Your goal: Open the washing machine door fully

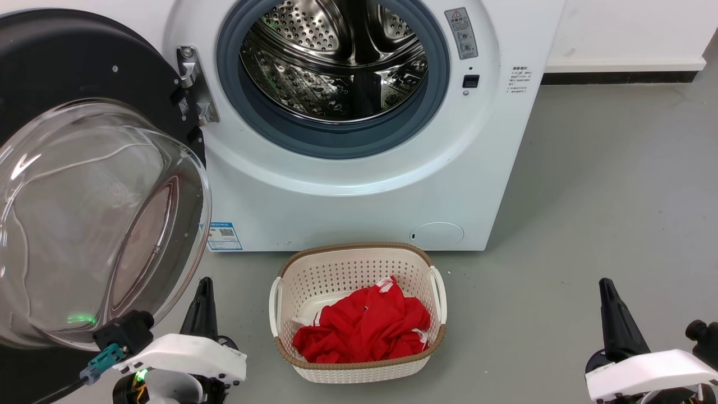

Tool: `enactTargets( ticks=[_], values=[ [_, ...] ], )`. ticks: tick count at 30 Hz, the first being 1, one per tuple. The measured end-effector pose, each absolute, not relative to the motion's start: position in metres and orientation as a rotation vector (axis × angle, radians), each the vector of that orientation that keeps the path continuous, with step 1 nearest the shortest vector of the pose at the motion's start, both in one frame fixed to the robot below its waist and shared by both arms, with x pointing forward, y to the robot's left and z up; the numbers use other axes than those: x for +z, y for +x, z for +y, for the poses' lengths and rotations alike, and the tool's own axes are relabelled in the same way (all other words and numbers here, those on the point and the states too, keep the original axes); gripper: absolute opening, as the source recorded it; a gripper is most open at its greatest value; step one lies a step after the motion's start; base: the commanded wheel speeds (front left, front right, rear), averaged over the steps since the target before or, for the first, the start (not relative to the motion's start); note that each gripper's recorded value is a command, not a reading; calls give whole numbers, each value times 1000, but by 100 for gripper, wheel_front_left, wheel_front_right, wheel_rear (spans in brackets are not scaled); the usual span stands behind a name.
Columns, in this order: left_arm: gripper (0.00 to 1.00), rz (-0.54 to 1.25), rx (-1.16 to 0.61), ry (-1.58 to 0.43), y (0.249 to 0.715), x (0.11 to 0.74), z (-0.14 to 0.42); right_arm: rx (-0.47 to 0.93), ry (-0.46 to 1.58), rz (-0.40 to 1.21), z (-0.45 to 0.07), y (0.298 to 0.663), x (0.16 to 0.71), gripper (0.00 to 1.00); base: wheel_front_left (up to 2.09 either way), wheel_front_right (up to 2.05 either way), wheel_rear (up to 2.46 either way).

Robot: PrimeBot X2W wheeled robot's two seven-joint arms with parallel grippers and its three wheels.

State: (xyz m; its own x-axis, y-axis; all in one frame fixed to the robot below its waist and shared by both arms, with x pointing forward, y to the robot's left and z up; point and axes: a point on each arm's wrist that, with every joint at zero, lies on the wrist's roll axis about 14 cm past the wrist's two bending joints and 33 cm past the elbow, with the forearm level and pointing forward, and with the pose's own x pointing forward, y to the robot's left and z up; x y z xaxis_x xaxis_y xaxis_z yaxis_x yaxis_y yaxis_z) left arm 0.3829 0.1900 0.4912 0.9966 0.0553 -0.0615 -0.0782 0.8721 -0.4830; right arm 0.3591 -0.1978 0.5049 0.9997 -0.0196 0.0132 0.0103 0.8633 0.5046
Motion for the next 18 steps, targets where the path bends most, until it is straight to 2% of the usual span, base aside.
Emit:
enactTargets(
  ticks=[18],
  values=[
    [0, 80, 85, -783, 383, 487, 193, -31, 793, -2, -200, 367, 503, 0, 0, 0, 0]
  ],
)
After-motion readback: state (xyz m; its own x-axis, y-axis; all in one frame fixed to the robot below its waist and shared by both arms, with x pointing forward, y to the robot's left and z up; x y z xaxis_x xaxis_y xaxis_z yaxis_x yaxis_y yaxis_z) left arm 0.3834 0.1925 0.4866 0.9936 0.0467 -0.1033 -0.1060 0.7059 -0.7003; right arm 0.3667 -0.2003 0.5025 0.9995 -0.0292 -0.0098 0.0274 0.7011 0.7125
